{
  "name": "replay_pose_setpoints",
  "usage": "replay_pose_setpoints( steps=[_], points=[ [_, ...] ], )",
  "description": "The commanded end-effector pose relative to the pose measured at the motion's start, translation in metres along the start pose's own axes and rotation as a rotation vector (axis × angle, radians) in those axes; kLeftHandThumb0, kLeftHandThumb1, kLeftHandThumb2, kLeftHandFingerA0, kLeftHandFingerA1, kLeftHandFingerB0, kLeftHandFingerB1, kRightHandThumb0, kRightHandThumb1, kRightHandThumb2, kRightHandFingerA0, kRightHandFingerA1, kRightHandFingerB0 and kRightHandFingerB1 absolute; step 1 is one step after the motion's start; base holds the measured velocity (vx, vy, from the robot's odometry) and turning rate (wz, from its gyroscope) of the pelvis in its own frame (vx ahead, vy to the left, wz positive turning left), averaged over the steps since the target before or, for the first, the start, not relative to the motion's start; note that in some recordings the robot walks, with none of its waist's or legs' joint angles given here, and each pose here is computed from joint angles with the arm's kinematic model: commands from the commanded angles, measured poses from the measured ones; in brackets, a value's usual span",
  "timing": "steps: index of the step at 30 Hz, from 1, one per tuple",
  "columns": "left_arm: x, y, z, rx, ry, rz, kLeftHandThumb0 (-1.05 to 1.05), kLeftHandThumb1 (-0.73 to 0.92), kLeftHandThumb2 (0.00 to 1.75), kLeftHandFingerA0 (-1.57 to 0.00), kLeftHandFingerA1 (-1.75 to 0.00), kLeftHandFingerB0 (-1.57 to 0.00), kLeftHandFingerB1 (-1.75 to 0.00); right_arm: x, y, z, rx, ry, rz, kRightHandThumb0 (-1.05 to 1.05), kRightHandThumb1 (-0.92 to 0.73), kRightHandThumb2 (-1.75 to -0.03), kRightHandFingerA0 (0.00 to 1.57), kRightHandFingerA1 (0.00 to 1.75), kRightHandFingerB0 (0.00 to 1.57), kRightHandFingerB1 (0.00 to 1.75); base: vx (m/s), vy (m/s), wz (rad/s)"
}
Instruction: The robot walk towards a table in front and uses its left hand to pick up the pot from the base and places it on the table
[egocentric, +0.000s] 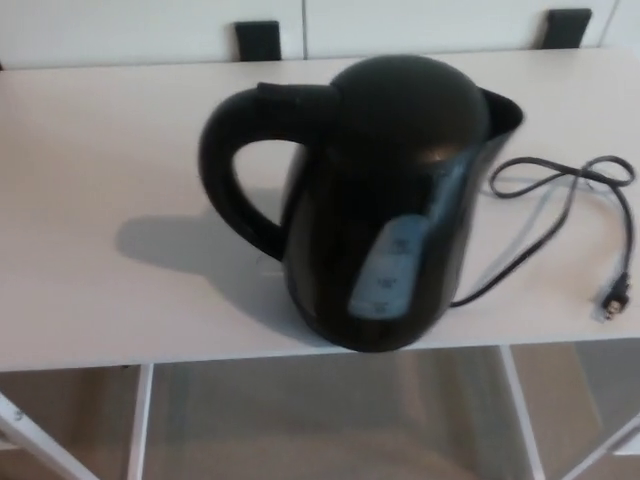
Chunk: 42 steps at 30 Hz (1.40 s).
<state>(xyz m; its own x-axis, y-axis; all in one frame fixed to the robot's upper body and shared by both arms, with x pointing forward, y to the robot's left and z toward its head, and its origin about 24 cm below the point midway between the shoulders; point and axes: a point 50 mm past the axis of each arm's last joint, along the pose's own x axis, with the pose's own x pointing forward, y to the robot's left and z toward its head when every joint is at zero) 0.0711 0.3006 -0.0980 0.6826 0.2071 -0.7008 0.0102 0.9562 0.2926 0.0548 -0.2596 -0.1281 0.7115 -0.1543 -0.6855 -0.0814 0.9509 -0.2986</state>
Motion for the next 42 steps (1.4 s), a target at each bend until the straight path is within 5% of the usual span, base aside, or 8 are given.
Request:
replay_pose_setpoints(
  steps=[1, 5, 8, 24, 25, 31, 33, 42],
  points=[
    [-0.002, 0.004, -0.003, 0.036, 0.006, -0.002, -0.28, 0.59, 0.57, -0.47, -0.57, -0.38, -0.49, -0.001, -0.008, -0.004, -0.012, 0.025, -0.027, -1.05, -0.57, -1.22, 0.14, 0.93, 0.0, 0.69, 0.05, 0.039, 0.17],
    [-0.002, 0.004, -0.003, 0.036, 0.005, -0.002, -0.28, 0.59, 0.57, -0.47, -0.57, -0.38, -0.49, -0.001, -0.008, -0.004, -0.012, 0.025, -0.027, -1.05, -0.57, -1.22, 0.14, 0.93, 0.0, 0.69, 0.03, 0.001, 0.03],
    [0.0, 0.005, -0.002, 0.025, 0.005, -0.003, -0.24, 0.4, 0.86, -0.43, -0.65, -0.3, -0.57, -0.001, -0.008, -0.003, -0.023, 0.02, -0.026, -1.05, -0.82, -0.71, 0.0, 1.54, 0.0, 0.84, 0.0, 0.0, 0.0],
    [-0.002, 0.001, 0.008, 0.113, -0.035, -0.045, -0.38, 0.55, 0.56, -0.51, -0.57, -0.43, -0.5, 0.001, -0.006, -0.002, -0.006, 0.02, -0.02, -1.05, -0.58, -1.23, 0.16, 0.95, 0.0, 0.72, 0.0, 0.0, 0.0],
    [-0.004, -0.003, 0.011, 0.1, -0.06, -0.083, -0.4, 0.36, 0.8, -0.52, -0.67, -0.34, -0.57, 0.001, -0.006, -0.002, -0.002, 0.023, -0.019, -1.05, -0.82, -0.67, 0.0, 1.43, 0.0, 0.88, 0.0, 0.0, 0.0],
    [-0.035, -0.039, 0.05, 0.144, -0.275, -0.53, -0.58, 0.41, 0.53, -0.48, -0.5, -0.4, -0.42, 0.005, -0.007, 0.001, 0.01, 0.017, -0.023, -1.05, -0.8, -0.7, 0.0, 1.49, 0.0, 0.97, 0.0, 0.0, 0.0],
    [-0.078, -0.046, 0.093, 0.158, -0.461, -0.876, -0.37, 0.42, 0.53, -0.4, -0.49, -0.31, -0.41, 0.006, -0.007, 0.002, -0.02, 0.012, -0.025, -1.05, -0.57, -1.23, 0.2, 0.98, 0.0, 0.75, 0.0, 0.0, 0.0],
    [-0.163, -0.025, 0.205, -0.001, -0.982, -1.181, -0.58, 0.3, 0.64, -0.41, -0.55, -0.35, -0.47, 0.01, -0.01, 0.006, -0.013, 0.006, -0.031, -1.05, -0.82, -0.7, 0.0, 1.28, 0.0, 0.75, 0.0, 0.0, 0.0]
  ],
)
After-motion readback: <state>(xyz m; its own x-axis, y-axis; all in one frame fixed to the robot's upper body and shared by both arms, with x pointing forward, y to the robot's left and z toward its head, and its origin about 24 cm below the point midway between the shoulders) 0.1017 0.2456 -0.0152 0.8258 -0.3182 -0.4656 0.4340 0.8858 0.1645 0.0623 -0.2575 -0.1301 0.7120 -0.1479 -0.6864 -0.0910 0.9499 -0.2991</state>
